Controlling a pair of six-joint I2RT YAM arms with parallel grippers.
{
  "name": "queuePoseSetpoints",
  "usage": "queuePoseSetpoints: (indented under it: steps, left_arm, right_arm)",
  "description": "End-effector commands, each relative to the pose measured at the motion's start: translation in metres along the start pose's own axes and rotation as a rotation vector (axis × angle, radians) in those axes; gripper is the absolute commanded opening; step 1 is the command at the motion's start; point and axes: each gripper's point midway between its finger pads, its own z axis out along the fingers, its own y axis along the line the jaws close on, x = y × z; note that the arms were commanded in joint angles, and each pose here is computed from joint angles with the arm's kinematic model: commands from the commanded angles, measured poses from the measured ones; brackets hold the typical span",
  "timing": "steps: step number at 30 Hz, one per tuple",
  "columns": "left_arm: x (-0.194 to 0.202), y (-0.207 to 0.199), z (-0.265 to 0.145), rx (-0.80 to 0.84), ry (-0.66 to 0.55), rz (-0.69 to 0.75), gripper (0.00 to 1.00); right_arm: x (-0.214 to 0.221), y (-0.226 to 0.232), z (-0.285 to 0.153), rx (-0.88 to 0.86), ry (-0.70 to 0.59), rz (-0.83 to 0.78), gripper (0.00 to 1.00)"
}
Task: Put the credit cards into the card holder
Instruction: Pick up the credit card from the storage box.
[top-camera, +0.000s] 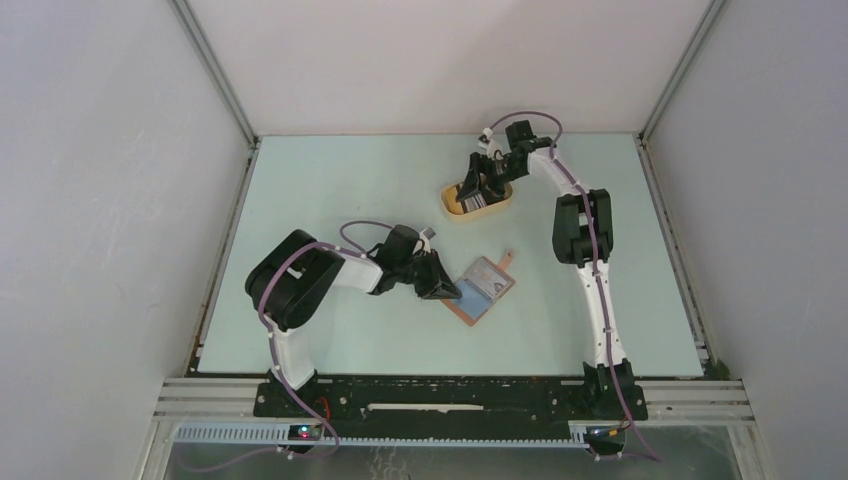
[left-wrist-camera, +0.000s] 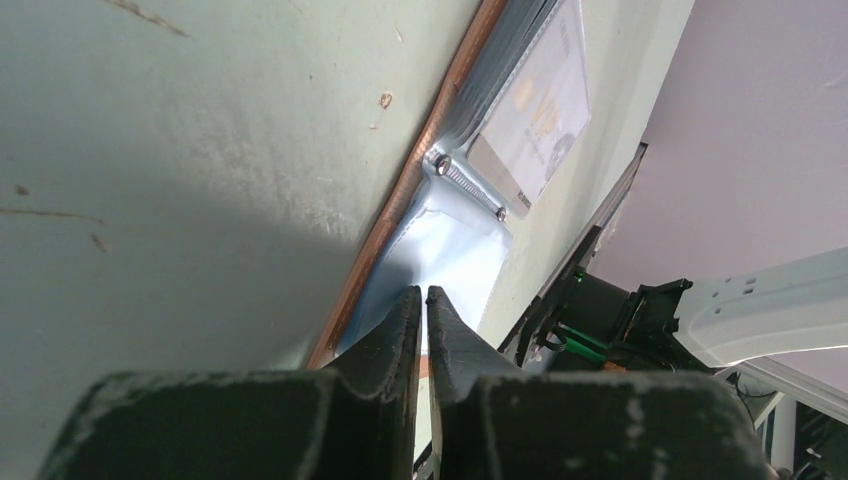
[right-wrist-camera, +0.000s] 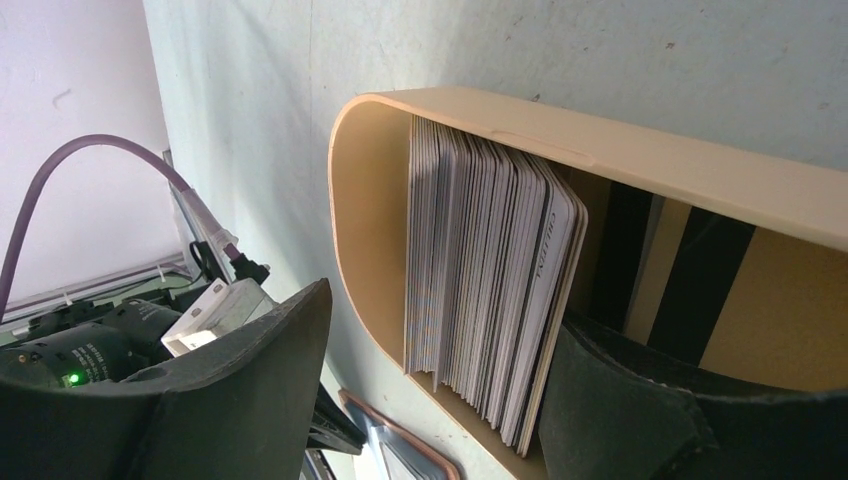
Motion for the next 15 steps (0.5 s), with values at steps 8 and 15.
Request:
queuePoseSetpoints:
  steps: [8, 15]
  left_arm:
    - [0.003, 0.022, 0.004, -0.076, 0.008, 0.001, 0.11]
    - [0.003, 0.021, 0.004, -0.075, 0.008, 0.002, 0.11]
  right_arm:
    - [-0.02, 0.028, -0.034, -0.078, -0.059, -0.04, 0.73]
    - [-0.027, 0.031, -0.045, -0.066, -0.084, -0.053, 0.73]
